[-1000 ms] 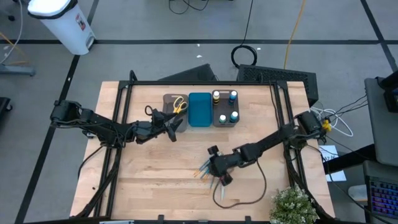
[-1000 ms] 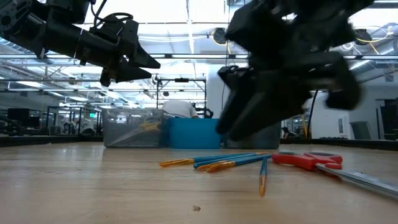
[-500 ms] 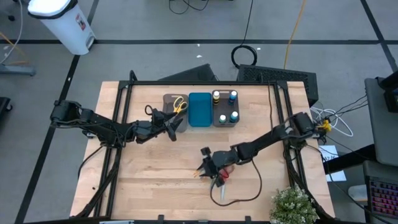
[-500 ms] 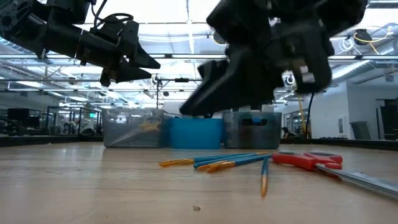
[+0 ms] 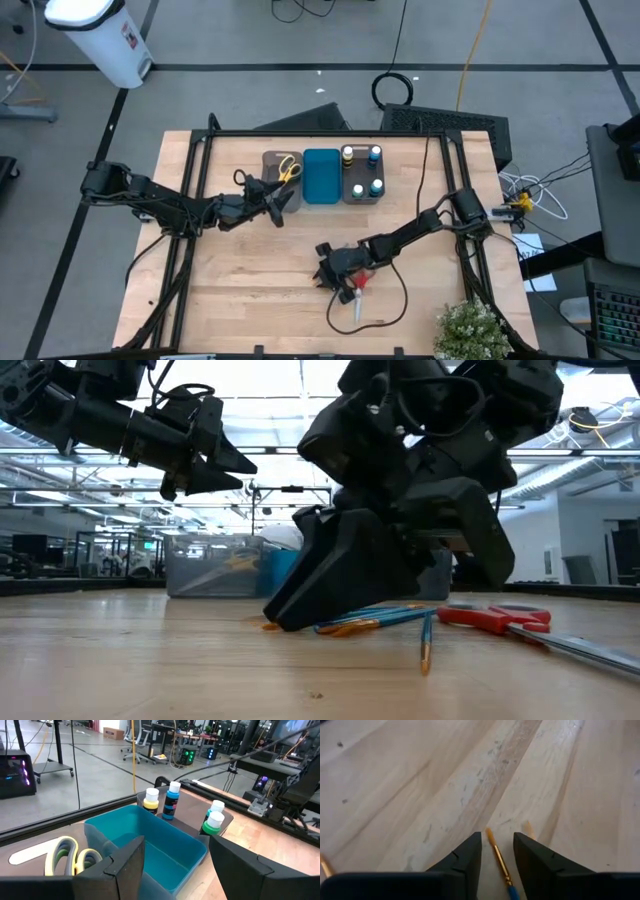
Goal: Pick & Place Paint Supplies
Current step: Put the blue paint brush into the blue bin
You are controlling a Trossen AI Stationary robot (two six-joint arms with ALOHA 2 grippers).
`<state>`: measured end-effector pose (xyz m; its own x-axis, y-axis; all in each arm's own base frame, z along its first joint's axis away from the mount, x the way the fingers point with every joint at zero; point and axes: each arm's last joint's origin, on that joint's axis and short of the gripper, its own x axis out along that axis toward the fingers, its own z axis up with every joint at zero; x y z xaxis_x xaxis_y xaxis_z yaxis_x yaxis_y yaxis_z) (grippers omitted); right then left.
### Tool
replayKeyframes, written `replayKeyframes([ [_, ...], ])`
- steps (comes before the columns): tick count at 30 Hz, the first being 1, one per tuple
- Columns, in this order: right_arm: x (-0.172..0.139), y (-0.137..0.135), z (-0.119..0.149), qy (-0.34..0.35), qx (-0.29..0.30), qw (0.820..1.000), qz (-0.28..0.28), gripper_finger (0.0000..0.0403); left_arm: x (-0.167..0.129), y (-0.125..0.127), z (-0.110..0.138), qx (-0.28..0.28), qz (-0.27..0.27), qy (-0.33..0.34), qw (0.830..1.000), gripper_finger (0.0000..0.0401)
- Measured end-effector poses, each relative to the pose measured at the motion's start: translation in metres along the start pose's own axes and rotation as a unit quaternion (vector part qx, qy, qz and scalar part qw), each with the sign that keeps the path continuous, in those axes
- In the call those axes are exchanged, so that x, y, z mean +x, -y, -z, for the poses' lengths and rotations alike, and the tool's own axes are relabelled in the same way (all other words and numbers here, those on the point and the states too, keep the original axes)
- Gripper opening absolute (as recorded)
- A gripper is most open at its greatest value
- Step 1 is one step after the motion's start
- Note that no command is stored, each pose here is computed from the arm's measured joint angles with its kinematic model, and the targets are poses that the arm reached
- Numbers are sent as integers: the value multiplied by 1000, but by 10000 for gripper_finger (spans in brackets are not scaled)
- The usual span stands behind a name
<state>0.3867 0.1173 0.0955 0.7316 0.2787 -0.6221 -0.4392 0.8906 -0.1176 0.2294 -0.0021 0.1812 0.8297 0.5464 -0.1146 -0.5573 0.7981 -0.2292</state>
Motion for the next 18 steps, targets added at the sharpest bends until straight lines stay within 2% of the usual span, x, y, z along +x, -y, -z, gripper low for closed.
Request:
replayKeyframes([
  [5, 0, 4, 6, -28, 8, 1000, -5, 86, 0, 0, 1, -2, -1, -5, 1000, 228],
  [18, 0, 3, 9, -40, -1, 999, -7, 14, 0, -1, 1, -1, -2, -6, 1000, 228],
])
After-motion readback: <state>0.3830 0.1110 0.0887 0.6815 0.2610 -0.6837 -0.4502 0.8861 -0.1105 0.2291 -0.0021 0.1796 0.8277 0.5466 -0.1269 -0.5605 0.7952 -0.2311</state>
